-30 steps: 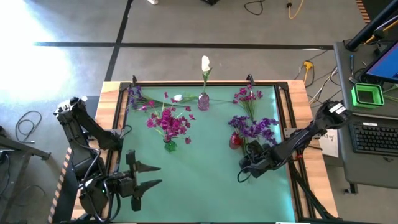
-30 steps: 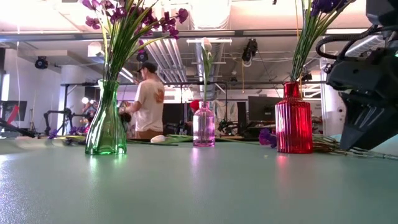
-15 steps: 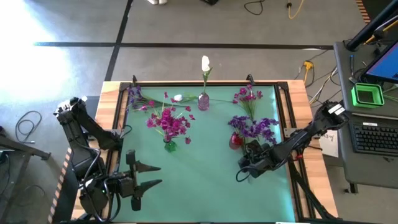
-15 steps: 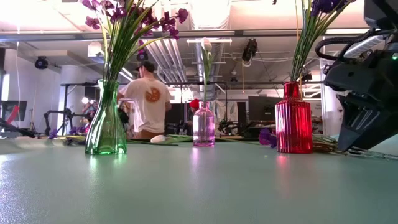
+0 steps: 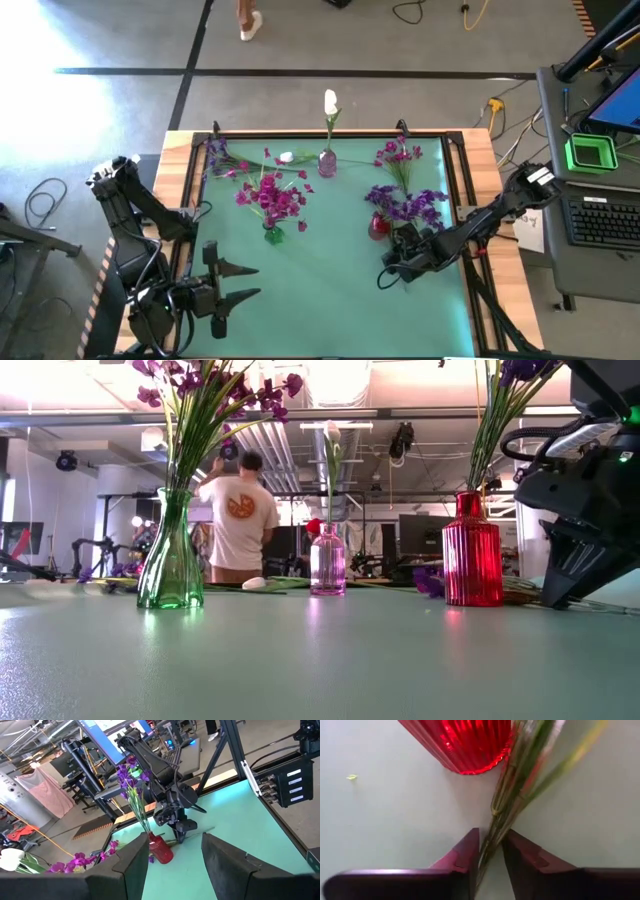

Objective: Sort flowers into vase by color
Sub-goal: Put the bottom violet flowers into the red flower vase

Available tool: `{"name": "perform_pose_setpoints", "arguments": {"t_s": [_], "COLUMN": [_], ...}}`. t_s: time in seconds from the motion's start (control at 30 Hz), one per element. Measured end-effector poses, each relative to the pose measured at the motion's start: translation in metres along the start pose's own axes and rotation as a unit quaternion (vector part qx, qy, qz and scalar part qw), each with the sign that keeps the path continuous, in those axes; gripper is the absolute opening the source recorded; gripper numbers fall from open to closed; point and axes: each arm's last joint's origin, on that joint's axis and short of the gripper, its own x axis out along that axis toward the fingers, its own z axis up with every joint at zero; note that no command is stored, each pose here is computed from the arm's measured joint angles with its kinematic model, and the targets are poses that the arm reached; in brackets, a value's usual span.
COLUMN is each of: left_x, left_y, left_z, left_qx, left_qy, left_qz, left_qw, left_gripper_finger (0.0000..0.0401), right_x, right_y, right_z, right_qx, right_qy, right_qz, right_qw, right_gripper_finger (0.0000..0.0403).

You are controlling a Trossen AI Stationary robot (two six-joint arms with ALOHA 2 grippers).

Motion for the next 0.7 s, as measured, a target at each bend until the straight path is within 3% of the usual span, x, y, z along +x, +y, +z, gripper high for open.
{"name": "perform_pose_setpoints", "arguments": {"t_s": [0.3, 0.7], "left_x": [0.0, 0.0], "left_y": [0.0, 0.0], "left_z": [0.0, -0.001], "left_qx": [0.0, 0.004], "left_qy": [0.0, 0.002], "left_qz": [0.0, 0.0], "left_qw": [1.0, 1.0], "left_gripper_finger": [0.0169, 0.0169], "right_x": [0.0, -0.013], "right_y": [-0.002, -0.01], "right_z": [0.0, 0.002], "right_qx": [0.004, -0.006], "right_qy": [0.001, 0.064], "right_qz": [-0.007, -0.016], "right_qw": [1.0, 0.998], "right_gripper_finger": [0.0023, 0.0013]}}
